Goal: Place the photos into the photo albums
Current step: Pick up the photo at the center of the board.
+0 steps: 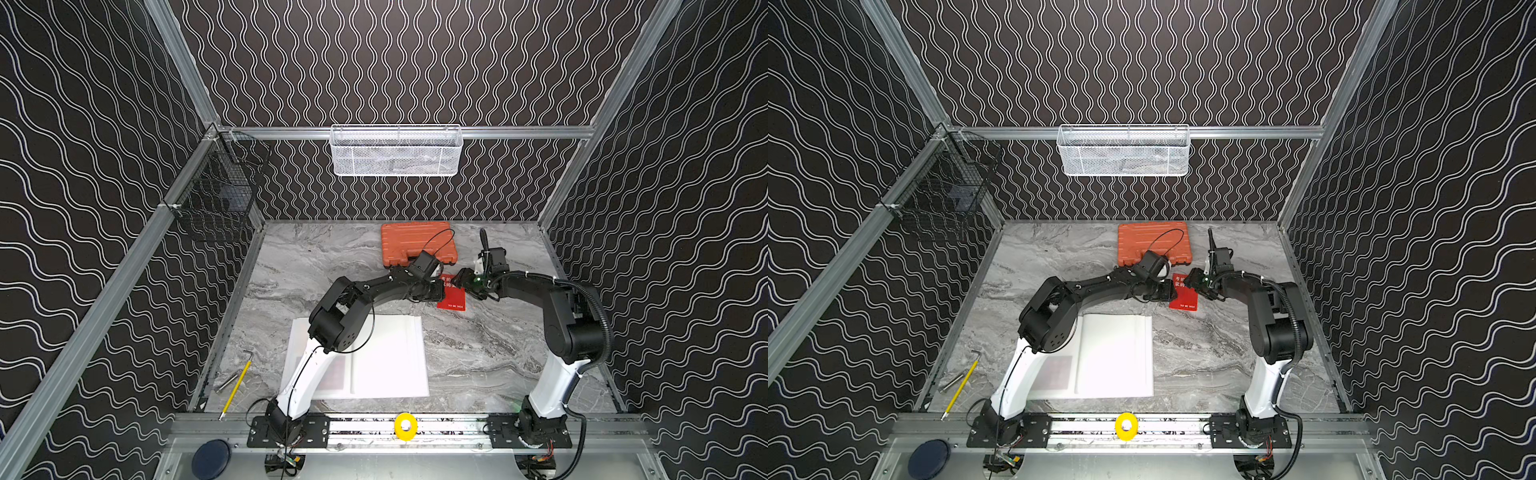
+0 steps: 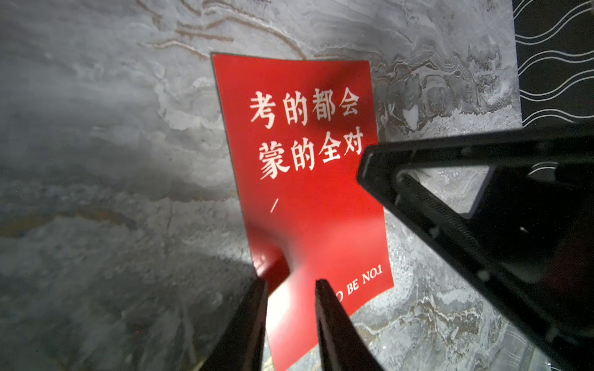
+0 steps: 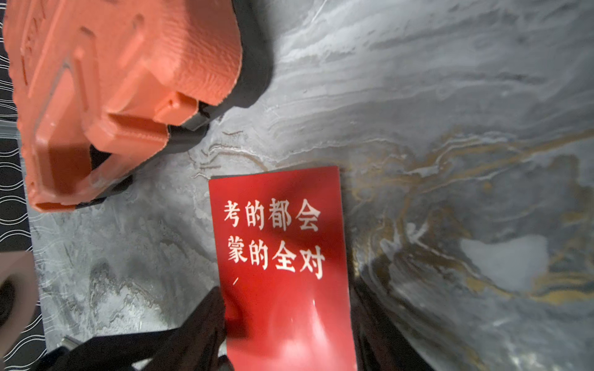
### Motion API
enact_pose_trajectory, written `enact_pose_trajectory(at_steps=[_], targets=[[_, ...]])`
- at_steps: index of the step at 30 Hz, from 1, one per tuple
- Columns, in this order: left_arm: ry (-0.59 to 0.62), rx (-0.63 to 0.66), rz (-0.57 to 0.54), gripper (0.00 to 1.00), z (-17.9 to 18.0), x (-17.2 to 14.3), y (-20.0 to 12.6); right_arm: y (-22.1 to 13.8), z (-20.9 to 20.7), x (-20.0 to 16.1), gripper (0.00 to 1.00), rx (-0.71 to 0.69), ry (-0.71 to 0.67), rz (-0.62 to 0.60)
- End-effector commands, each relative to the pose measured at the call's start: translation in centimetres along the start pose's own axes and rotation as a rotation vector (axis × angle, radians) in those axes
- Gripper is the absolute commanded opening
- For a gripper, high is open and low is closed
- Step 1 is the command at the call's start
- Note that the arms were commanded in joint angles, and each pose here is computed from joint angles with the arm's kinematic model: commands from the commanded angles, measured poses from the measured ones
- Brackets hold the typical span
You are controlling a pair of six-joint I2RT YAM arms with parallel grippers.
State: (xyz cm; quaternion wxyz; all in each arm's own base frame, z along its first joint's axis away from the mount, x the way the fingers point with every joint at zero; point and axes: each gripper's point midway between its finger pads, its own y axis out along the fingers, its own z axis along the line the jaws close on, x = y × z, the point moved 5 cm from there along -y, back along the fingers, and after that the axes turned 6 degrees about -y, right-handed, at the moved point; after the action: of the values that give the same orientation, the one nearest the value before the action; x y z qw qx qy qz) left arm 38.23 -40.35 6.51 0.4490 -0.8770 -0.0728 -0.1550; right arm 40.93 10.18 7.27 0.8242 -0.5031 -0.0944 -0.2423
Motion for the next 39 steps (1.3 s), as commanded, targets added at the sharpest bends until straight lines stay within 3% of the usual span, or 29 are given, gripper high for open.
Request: enact_pose_trajectory(at_steps=[1,12,24,31,39], targets=[[-0.030,0.080,0.092,0.32,1.9,-2.1,0.7,-0.4,0.7,-1.2,0.63,0.055,0.027,0.062],[-0.036,0.075,0.100,0.32,2.1,-2.3,0.5,-3.3,4.1,-0.3,0.61,0.264,0.014,0.013],[-0.053,0.037,0.091,0.31,2.2,-1.7,-0.4,-3.0,2.0,-2.9,0.54,0.198,0.016,0.062],[-0.062,0.018,0.101,0.30,2.1,-2.0,-0.3,-2.7,2.1,-3.2,0.37,0.218,0.026,0.065],[-0.056,0.008,0.097,0.31,1.6,-1.8,-0.8,-2.8,2.0,-3.0,0.05,0.210,0.025,0.063]])
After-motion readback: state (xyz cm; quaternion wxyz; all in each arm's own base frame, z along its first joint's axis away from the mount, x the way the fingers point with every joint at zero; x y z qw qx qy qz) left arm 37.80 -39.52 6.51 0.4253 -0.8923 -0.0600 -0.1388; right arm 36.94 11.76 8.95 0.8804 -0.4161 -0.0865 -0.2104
